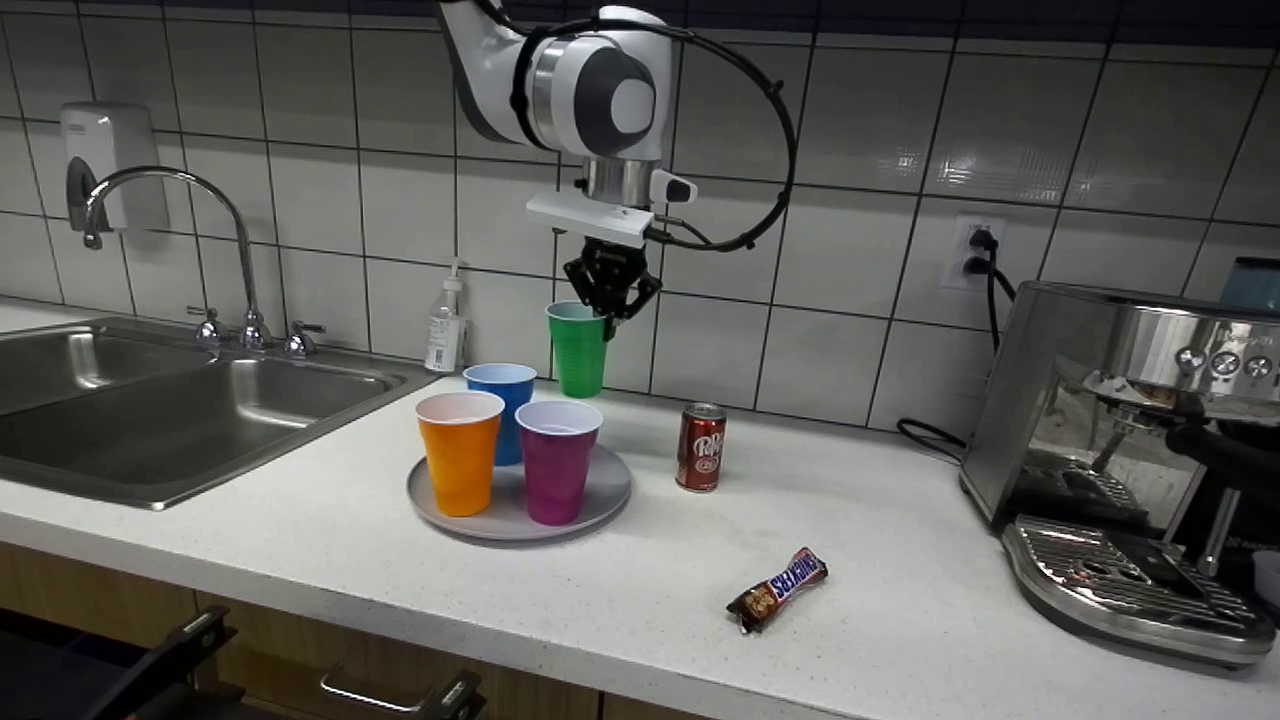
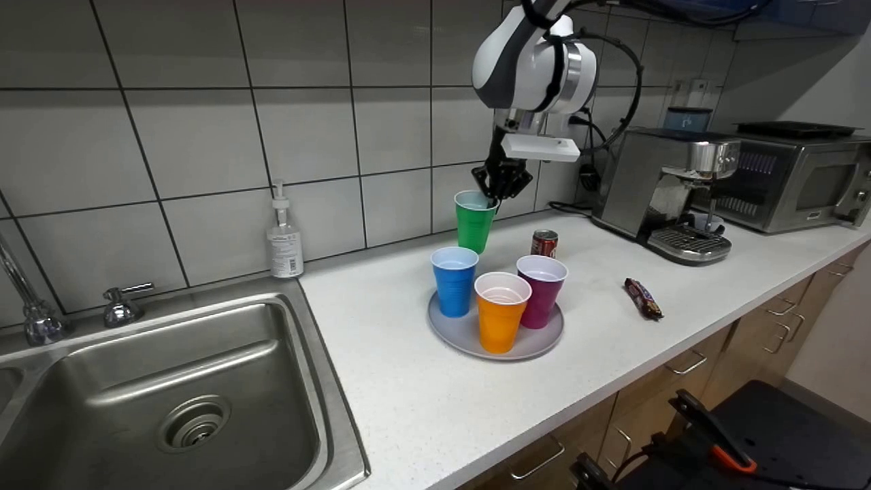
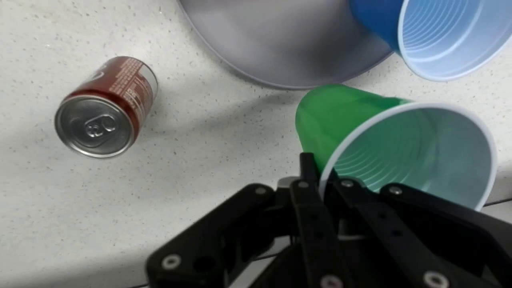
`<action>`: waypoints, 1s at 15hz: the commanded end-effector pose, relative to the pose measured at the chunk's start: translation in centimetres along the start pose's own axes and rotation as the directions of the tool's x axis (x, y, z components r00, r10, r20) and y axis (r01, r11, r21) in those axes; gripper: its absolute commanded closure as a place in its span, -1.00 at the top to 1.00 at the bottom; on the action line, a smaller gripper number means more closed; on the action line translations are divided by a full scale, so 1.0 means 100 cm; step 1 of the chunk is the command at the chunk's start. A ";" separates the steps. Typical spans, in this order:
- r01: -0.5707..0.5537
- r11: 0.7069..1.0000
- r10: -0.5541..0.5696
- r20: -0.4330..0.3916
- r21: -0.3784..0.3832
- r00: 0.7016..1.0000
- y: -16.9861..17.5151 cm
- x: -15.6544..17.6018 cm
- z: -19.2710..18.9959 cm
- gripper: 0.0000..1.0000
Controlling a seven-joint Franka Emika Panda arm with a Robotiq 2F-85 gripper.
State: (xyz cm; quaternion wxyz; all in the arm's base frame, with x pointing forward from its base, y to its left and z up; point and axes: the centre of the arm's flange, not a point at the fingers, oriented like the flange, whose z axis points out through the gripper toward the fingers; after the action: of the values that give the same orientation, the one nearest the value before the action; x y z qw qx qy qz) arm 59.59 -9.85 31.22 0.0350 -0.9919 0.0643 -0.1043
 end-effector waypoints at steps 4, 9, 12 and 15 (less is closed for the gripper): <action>-0.062 0.998 0.063 0.014 -0.030 0.998 0.007 -0.035 -0.014 -0.98; -0.103 0.994 0.104 0.044 -0.041 0.994 0.012 -0.046 -0.006 -0.98; -0.121 0.991 0.125 0.059 -0.063 0.990 0.015 -0.049 0.001 -0.98; -0.138 0.987 0.144 0.072 -0.083 0.987 0.017 -0.050 0.009 -0.98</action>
State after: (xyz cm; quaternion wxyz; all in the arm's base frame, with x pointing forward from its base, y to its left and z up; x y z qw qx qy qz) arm 55.30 -11.15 29.18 0.0184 -0.9902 0.1222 -0.0652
